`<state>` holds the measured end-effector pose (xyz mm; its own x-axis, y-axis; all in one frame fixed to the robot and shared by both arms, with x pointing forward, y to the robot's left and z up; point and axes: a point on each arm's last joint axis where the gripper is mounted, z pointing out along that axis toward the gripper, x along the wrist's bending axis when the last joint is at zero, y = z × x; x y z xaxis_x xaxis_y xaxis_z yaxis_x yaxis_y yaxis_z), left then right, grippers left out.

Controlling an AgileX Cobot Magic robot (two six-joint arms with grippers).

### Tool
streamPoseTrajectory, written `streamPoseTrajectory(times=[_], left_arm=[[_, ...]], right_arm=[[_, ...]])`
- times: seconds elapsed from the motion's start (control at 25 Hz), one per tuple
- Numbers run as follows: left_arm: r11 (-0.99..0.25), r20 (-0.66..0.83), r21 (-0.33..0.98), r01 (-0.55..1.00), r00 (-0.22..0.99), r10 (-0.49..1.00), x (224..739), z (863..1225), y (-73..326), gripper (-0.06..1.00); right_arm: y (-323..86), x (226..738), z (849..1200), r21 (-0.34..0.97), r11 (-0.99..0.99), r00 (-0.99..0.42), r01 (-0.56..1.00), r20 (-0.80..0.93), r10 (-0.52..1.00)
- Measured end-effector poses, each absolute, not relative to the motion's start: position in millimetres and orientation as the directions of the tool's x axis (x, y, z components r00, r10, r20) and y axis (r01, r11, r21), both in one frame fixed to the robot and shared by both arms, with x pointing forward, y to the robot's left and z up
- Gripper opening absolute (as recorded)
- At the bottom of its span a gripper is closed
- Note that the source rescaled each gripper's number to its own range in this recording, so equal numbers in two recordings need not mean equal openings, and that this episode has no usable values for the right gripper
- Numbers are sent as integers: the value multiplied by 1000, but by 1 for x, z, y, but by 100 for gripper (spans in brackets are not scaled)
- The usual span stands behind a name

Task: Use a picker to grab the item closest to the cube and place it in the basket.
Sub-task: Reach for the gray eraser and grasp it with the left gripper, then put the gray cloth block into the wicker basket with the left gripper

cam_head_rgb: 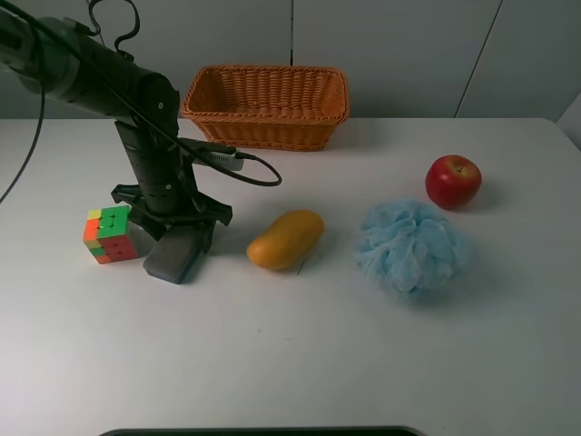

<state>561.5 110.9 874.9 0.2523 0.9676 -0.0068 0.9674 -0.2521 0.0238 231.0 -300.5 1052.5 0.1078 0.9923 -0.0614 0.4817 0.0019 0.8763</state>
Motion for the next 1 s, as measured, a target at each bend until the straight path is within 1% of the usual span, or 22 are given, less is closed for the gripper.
streamPoseTrajectory(times=[0.08, 0.44, 0.52, 0.56, 0.64, 0.8, 0.92, 1.0], left_arm=[[-265, -6, 24, 964, 265, 964, 562, 875, 111, 3], [-289, -13, 22, 957, 290, 957, 561, 875, 110, 3], [-294, -27, 34, 955, 295, 955, 562, 880, 109, 2], [-294, -42, 55, 954, 296, 954, 563, 889, 106, 2], [-286, -72, 136, 949, 297, 952, 568, 916, 102, 2], [-243, -138, 407, 880, 322, 937, 583, 997, 93, 2], [-230, -131, 603, 764, 378, 916, 598, 1043, 86, 2], [-223, -107, 699, 680, 408, 907, 611, 1061, 81, 2]], right_arm=[[-300, 231, 1052, 876, 2, 108, 482, -61, 992], [-300, 231, 1052, 876, 2, 108, 482, -61, 992], [-300, 231, 1052, 876, 2, 108, 482, -61, 992], [-300, 231, 1052, 876, 2, 108, 482, -61, 992], [-300, 231, 1052, 876, 2, 108, 482, -61, 992], [-300, 231, 1052, 876, 2, 108, 482, -61, 992], [-300, 231, 1052, 876, 2, 108, 482, -61, 992], [-300, 231, 1052, 876, 2, 108, 482, -61, 992]])
